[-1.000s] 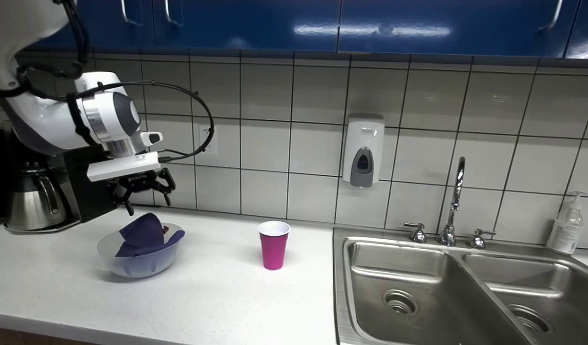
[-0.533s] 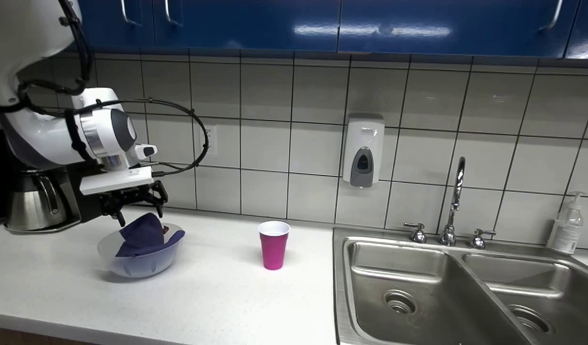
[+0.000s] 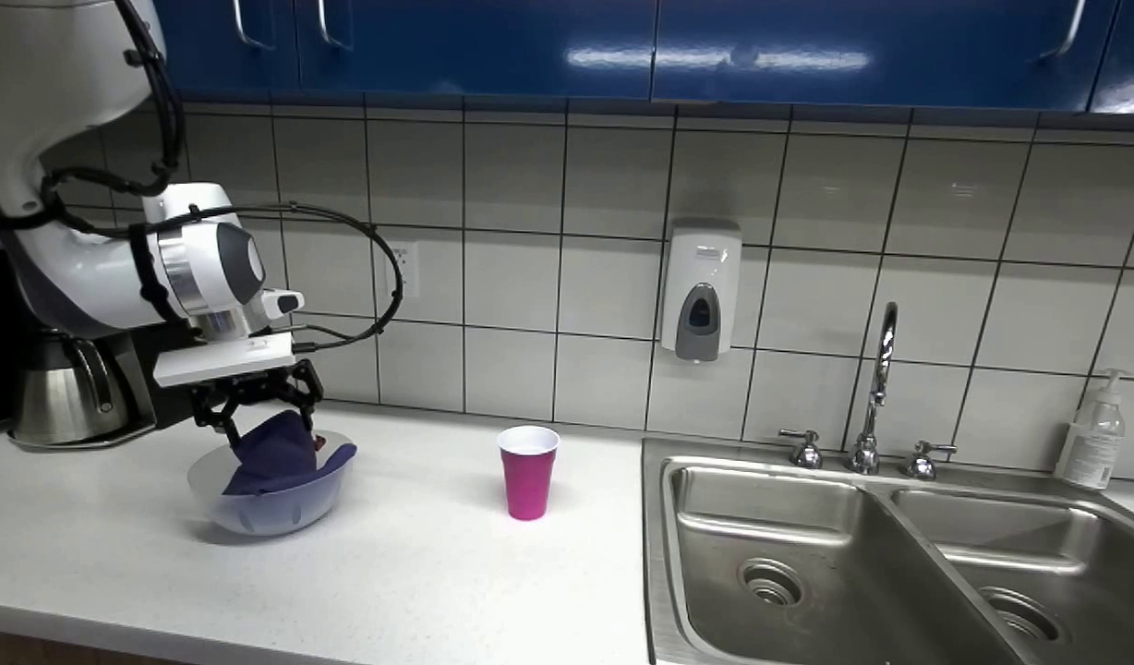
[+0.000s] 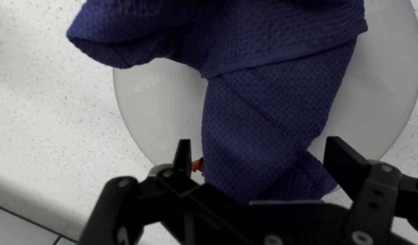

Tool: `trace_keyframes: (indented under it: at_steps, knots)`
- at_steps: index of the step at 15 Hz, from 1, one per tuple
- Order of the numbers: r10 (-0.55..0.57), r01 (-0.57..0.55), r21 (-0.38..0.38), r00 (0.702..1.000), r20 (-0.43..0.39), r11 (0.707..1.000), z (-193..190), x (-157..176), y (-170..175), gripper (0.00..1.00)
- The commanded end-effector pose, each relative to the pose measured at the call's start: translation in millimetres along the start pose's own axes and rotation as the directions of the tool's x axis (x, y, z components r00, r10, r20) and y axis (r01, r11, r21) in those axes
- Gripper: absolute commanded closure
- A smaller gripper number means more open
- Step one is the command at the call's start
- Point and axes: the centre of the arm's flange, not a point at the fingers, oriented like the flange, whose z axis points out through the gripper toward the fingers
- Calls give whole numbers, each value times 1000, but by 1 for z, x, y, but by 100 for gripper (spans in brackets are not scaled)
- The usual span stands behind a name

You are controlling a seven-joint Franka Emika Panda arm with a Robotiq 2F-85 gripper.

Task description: Remove the blue towel from the clear bowl and put it on the countertop

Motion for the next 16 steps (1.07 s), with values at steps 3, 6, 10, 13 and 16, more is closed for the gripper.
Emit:
trace_keyframes:
  at_steps: [3, 6, 10, 13, 16]
  knots:
    - [-3, 3, 3, 1000, -13, 1000, 1, -1, -1, 0]
    - [-6, 6, -13, 999, -37, 1000, 5, -1, -1, 0]
    - [5, -7, -22, 998, -64, 1000, 14, 0, 1, 0]
    - [23, -24, -16, 998, -64, 1000, 20, 1, 0, 0]
    - [64, -65, -6, 996, -65, 998, 24, 3, -5, 0]
